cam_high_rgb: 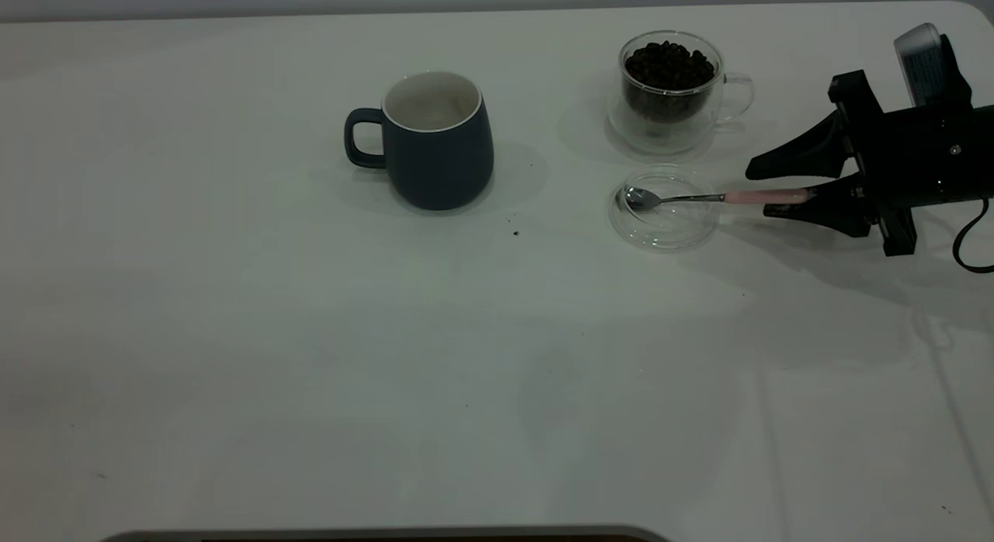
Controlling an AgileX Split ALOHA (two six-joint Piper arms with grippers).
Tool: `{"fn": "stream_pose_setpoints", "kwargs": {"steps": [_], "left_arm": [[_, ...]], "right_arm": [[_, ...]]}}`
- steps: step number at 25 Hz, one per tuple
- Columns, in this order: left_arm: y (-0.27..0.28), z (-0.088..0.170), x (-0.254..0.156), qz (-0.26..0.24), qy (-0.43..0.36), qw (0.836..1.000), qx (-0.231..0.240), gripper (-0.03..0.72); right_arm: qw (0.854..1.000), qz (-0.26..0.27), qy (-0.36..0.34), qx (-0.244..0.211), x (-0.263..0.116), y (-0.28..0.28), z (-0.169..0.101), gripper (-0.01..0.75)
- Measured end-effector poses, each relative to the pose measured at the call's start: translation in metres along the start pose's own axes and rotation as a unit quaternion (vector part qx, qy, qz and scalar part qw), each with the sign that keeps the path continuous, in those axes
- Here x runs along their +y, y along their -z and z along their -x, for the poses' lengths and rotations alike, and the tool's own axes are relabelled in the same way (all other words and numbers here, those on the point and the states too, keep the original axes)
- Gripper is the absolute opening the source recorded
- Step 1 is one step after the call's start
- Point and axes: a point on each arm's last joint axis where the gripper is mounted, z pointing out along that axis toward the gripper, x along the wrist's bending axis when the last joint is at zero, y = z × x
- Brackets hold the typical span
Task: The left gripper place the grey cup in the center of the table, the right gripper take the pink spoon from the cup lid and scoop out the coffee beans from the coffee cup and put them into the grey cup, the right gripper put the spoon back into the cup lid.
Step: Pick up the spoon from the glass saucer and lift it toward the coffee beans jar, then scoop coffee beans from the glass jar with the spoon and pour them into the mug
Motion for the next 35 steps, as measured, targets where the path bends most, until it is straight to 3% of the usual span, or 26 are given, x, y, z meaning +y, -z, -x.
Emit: {"fn": "stream_pose_setpoints", "kwargs": {"steps": [8,13,19,26,31,35], "left_arm": [[0.000,0.000,0.000,0.000,-0.001,1.000,0.000,0.565],[0.000,0.000,0.000,0.000,-0.001,1.000,0.000,0.565],[0.000,0.000,0.000,0.000,-0.001,1.000,0.000,0.565],[0.000,0.000,0.000,0.000,-0.001,1.000,0.000,0.565],[0.000,0.000,0.000,0.000,-0.001,1.000,0.000,0.565],[0.000,0.000,0.000,0.000,-0.001,1.000,0.001,0.565]], "right_arm": [[1.000,-0.003,0.012,0.000,-0.001,0.000,0.000,0.174],[0.999,-0.024,0.027,0.012,-0.003,0.003,0.000,0.113],[0.997,-0.041,0.062,0.010,0.001,0.017,-0.002,0.113],[0.990,-0.017,0.137,0.015,0.017,0.047,-0.042,0.111],[0.984,0.020,0.176,0.026,0.027,0.068,-0.074,0.111],[0.978,0.068,0.194,0.025,0.041,0.074,-0.085,0.111]]}}
